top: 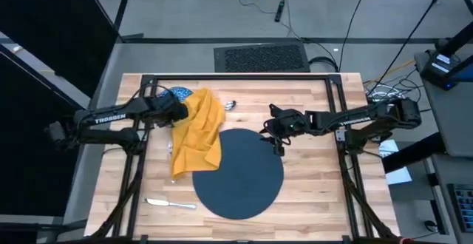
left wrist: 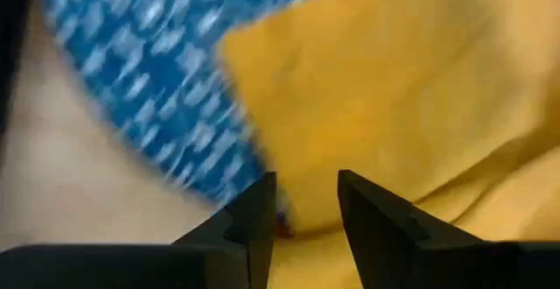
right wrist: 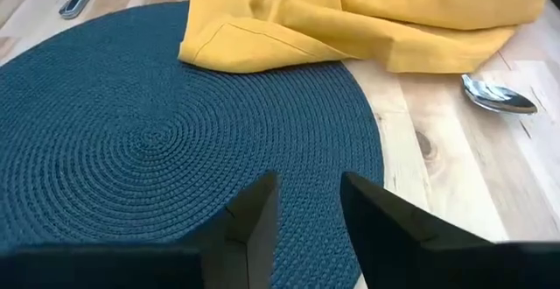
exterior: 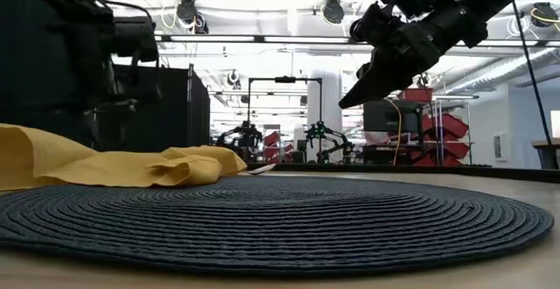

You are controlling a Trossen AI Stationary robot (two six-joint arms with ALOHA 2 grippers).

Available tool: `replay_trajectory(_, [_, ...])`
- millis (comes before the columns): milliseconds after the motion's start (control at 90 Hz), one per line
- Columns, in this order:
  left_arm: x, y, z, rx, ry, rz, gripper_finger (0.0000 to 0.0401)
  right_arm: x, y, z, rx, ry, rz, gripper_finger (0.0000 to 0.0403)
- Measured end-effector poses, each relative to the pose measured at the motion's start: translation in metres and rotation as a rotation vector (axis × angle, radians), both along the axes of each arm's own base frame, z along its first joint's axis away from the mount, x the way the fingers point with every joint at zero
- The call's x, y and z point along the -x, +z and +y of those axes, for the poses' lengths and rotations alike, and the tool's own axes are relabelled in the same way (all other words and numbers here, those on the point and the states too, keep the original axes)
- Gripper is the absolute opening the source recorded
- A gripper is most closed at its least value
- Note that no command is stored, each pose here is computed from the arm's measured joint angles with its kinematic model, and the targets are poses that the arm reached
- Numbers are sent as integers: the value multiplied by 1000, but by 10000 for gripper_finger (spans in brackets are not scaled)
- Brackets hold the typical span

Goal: Set table place
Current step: Move the yellow table napkin to the top right of the table

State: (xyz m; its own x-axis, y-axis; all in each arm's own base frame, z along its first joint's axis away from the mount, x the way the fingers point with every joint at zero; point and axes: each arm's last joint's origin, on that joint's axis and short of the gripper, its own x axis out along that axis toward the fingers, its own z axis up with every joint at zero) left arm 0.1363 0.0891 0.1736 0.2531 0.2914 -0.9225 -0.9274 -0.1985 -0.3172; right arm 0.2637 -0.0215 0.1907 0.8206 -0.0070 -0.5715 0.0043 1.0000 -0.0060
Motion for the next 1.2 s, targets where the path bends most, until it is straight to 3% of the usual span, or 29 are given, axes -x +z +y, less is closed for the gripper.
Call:
replay_trajectory(244, [-10, -7, 4, -41, -118, 34, 109, -1, 2, 0, -41, -29, -21, 121])
replay_trajectory(411, [-30, -1, 8, -173, -301, -92, 109, -16, 8, 0, -129, -28, -188, 121])
replay_trajectory(489, [-36, 6, 11, -253, -379, -120, 109, -26, 5, -2, -144, -15, -194, 121])
replay_trajectory(811, [-47, 37, 6, -593, -766, -112, 109, -93, -4, -28, 21, 166, 6, 121])
replay_trajectory(1089, [-46, 44, -18, -652, -960, -109, 109, -139, 9, -57, 211, 320, 193, 121])
replay_trajectory(1200, [-41, 47, -23, -654, -939, -92, 109, -158, 11, -64, 261, 367, 222, 121])
